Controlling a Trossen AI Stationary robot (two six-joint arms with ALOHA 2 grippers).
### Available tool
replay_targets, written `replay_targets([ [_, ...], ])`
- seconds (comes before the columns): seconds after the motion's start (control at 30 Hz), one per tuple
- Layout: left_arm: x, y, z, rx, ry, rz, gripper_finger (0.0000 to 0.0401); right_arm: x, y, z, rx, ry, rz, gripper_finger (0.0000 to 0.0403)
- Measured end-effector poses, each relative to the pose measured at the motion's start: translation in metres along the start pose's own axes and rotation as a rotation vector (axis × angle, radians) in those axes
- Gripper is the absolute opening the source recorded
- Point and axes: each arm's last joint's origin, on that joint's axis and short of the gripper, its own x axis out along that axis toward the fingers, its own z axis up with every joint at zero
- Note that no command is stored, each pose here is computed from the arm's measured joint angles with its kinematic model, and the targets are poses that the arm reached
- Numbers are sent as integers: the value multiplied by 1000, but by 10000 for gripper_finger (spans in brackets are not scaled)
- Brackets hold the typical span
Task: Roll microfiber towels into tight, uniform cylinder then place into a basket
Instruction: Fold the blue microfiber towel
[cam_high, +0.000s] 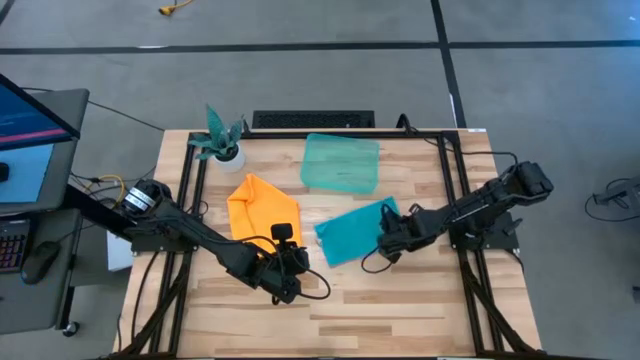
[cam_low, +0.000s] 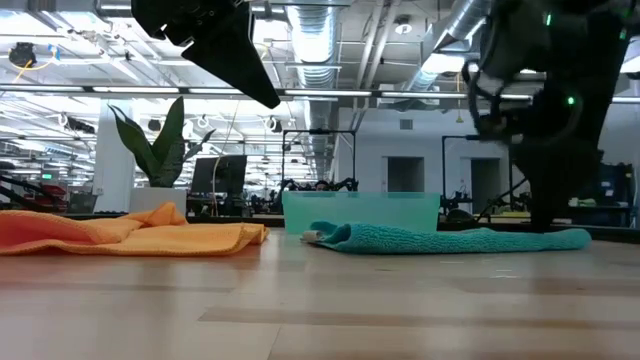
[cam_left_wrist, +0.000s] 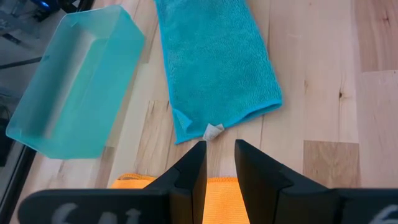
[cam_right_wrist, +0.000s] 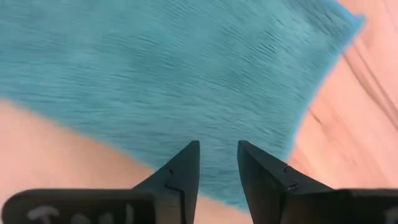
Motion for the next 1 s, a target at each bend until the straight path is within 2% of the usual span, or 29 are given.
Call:
replay_targets([
  [0.13, 0, 0, 0, 0, 0, 0, 75, -17, 19, 10, -25, -106, 96, 132],
  [0.27, 0, 0, 0, 0, 0, 0, 75, -29, 39, 24, -57, -263, 268, 132],
  [0.47, 0, 0, 0, 0, 0, 0, 75, -41, 54, 41, -82, -449, 433, 132],
  [0.57, 0, 0, 0, 0, 0, 0, 75, -44, 55, 46, -60, -487, 466, 132],
  [0.77, 0, 0, 0, 0, 0, 0, 75, -28, 65, 55, -32, -539, 441, 132],
  [0.9, 0, 0, 0, 1, 1, 0, 75, -11, 68, 63, -35, -508, 403, 132],
  [1.0, 0, 0, 0, 1, 2, 1, 75, -5, 72, 72, -31, -479, 416, 132],
])
